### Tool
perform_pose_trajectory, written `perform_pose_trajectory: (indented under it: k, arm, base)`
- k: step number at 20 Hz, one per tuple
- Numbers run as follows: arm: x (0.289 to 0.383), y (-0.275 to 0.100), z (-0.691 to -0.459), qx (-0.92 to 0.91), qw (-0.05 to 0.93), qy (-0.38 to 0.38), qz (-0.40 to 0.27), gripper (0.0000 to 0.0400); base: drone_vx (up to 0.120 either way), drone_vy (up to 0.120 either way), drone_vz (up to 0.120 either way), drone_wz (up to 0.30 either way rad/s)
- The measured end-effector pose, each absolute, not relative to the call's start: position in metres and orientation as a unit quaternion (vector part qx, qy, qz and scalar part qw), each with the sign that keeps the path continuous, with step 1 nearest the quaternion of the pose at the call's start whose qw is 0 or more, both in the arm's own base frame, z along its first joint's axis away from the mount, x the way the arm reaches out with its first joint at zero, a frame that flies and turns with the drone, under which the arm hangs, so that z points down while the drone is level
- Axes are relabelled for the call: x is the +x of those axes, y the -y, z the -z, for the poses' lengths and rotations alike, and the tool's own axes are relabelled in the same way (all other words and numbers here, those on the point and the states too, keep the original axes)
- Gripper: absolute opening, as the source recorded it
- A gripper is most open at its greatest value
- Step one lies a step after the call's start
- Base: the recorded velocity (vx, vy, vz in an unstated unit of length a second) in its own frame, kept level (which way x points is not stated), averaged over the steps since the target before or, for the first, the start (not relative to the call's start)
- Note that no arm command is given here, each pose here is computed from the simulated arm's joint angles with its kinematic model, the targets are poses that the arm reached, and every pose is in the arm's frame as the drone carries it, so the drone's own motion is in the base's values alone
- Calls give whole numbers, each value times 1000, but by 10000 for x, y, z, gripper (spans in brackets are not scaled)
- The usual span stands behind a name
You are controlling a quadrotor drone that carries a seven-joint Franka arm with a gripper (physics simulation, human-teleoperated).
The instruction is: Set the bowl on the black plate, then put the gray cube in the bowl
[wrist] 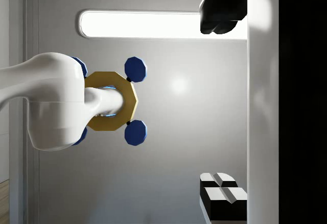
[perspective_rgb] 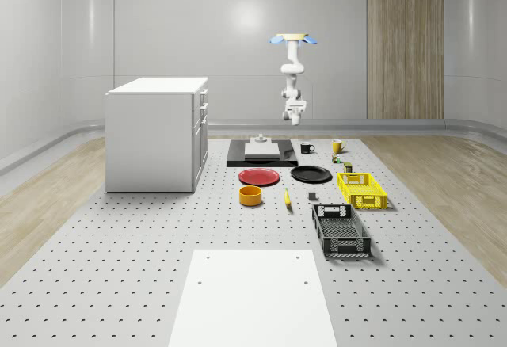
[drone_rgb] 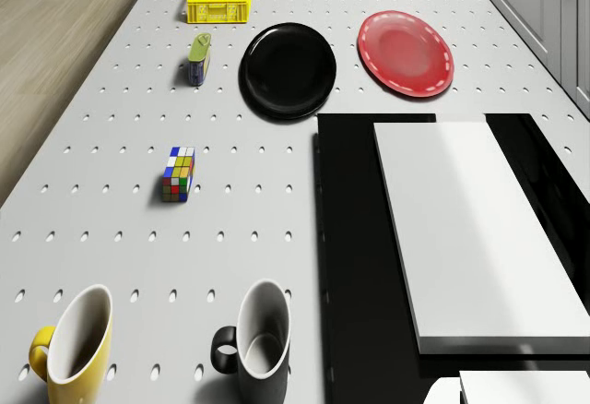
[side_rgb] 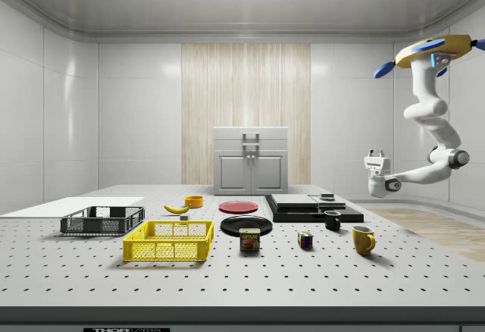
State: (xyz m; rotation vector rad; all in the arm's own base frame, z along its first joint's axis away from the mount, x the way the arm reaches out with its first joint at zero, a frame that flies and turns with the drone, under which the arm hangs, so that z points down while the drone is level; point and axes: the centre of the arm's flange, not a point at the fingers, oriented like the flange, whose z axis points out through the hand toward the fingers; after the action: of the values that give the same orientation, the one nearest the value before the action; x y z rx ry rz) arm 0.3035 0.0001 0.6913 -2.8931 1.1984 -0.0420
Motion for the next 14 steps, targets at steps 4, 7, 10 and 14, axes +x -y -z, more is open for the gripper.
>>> perform_pose_trajectory:
  k: [4,7,10,14]
  arm:
    - [3032,-2,-6913,-924,5,-383,15,400]
    - [3030,-4,-6913,-924,5,-383,16,400]
    - [3027,-6,-6913,-924,4,-383,18,400]
    - [3024,-12,-6913,-924,2,-383,20,400]
  base:
    - [120,-120,0,0]
    - [120,-120,0,0]
    - [120,-120,0,0]
    - [120,-120,0,0]
